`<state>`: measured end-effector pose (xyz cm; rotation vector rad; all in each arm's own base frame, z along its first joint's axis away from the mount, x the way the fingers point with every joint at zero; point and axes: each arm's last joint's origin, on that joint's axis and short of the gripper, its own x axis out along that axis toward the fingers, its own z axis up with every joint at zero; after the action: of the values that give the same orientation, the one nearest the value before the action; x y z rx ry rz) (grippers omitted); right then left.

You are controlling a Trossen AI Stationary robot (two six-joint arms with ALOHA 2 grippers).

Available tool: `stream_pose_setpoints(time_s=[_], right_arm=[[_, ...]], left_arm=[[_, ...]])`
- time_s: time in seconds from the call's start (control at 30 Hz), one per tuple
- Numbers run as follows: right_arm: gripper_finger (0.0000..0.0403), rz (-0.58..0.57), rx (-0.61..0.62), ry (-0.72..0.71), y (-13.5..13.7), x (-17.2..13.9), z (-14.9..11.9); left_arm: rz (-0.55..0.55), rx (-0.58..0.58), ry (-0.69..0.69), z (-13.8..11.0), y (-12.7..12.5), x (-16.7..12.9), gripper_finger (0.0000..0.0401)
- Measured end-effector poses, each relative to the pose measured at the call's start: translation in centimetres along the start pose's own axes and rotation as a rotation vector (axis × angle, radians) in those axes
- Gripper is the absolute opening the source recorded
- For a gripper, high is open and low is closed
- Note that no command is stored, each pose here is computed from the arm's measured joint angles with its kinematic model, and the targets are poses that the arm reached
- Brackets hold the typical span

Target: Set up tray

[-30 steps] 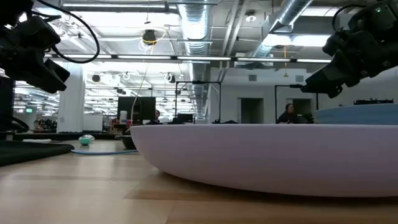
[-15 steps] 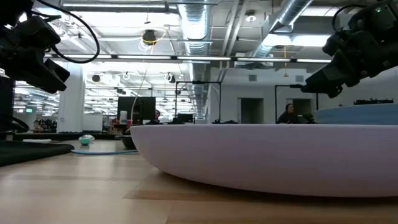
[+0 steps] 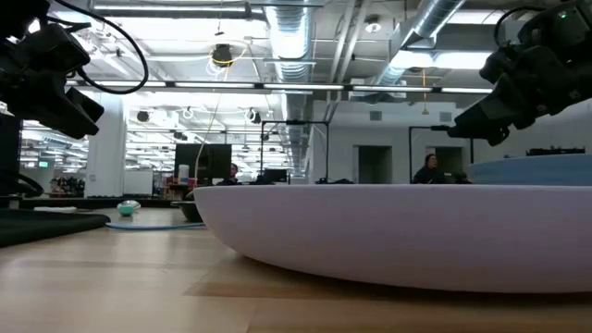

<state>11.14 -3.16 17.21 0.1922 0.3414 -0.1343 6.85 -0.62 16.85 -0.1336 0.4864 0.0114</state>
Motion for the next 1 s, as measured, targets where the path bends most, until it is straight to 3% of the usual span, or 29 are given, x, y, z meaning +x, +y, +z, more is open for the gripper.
stream_pose_setpoints(time_s=[0.73,1.0], right_arm=[[0.0189,-0.004,-0.008,0.000,-0.01,0.00,0.00],[0.0189,-0.082,-0.288,-0.012,-0.42,-0.05,0.18]], left_arm=[[0.000,0.000,0.000,0.00,0.00,0.00,0.0000],[0.000,0.000,0.000,0.00,0.00,0.00,0.0000]])
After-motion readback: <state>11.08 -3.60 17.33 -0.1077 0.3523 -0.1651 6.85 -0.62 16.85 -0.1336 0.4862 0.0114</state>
